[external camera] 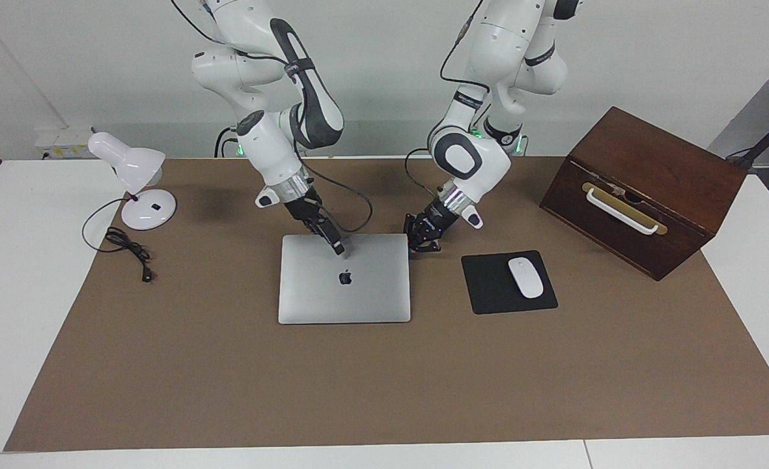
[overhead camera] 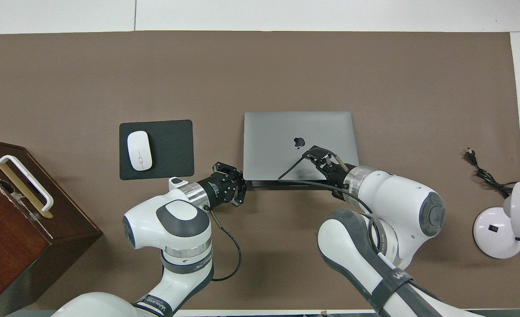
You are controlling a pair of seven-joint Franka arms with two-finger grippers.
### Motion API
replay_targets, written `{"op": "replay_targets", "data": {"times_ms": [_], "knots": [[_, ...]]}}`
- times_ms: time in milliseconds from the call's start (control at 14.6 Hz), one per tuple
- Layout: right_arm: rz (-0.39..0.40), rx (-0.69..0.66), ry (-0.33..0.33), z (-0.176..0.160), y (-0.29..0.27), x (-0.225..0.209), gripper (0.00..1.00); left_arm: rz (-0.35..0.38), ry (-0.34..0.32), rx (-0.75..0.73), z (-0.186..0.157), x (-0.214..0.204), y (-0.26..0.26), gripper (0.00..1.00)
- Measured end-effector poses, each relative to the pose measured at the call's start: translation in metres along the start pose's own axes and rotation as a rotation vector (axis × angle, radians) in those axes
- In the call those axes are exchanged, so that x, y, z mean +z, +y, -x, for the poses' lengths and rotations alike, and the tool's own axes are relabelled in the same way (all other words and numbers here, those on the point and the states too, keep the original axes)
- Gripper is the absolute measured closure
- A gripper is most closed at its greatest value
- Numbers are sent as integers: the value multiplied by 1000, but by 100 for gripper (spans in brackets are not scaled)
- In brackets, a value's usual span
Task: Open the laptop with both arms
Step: 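Lift the laptop lid edge upward with the right gripper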
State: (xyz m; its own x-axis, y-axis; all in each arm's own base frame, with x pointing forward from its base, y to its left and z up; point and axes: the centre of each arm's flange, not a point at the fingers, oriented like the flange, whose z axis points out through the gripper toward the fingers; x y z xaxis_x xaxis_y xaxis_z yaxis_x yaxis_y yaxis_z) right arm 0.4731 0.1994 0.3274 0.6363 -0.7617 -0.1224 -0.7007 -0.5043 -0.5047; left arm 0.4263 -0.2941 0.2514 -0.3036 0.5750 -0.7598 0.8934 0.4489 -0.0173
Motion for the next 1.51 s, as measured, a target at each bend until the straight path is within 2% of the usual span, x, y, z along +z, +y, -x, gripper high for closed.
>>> {"op": "replay_targets", "data": {"times_ms": [412, 961, 1510], "knots": [[-14, -6, 2, 0, -7, -3, 0, 0, 0, 1, 0, 0, 0, 99], [-75, -21, 5, -3, -41, -12, 0, 0, 0, 1, 0, 0, 0, 99], [-134, -37, -21, -25, -83, -32, 0, 0, 0, 1, 0, 0, 0, 99]]}}
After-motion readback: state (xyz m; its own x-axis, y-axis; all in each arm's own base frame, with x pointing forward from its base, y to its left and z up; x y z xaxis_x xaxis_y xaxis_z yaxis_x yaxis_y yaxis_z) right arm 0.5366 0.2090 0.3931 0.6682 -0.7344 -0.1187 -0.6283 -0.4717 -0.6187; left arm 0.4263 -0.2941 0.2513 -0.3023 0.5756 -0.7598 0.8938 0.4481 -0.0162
